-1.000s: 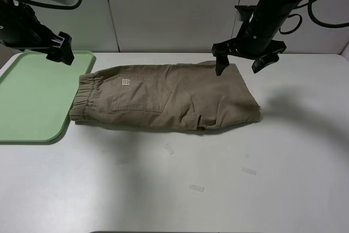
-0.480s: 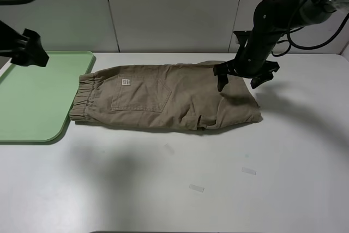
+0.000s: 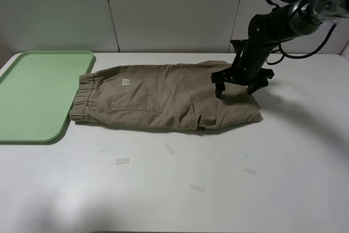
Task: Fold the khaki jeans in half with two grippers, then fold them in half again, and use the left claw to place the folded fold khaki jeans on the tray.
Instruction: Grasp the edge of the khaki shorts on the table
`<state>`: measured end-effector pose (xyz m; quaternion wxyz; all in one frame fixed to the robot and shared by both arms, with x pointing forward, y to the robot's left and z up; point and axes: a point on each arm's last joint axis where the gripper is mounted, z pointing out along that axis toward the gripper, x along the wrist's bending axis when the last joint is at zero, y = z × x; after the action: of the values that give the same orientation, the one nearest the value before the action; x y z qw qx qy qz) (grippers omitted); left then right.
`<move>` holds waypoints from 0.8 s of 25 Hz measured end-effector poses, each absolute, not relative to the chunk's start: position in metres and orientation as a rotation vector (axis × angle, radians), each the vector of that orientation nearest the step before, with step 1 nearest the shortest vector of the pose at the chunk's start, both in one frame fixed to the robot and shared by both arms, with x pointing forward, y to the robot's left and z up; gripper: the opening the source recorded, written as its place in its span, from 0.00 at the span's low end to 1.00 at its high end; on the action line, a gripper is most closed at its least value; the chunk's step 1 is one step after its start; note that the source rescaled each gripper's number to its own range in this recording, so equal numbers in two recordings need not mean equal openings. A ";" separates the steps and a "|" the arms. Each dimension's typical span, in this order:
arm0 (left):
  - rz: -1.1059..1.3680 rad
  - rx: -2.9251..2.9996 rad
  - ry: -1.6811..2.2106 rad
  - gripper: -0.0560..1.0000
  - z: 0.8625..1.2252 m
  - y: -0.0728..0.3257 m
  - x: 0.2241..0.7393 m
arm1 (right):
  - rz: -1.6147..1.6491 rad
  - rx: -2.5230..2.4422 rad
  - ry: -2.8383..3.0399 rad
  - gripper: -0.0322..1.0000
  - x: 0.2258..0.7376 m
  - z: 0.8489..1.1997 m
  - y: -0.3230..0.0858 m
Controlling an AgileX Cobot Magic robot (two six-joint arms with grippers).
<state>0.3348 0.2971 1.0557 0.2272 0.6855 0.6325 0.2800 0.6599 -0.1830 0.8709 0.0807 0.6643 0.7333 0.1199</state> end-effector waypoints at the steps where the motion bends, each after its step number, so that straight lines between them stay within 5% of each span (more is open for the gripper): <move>1: 0.783 1.867 1.737 0.94 1.055 0.299 0.326 | 0.358 1.983 2.193 1.00 0.661 0.871 -0.183; 11: 0.867 1.702 1.663 0.93 1.053 0.312 0.275 | 0.346 1.980 2.199 1.00 0.662 0.867 -0.183; 20: 0.658 1.753 1.728 0.92 1.045 0.306 0.259 | 0.331 1.982 2.205 1.00 0.662 0.863 -0.183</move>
<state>0.2586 0.3059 1.0455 0.2924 0.6580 0.6484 0.2471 0.6622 -0.1830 0.8633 0.0792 0.6622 0.7369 0.1107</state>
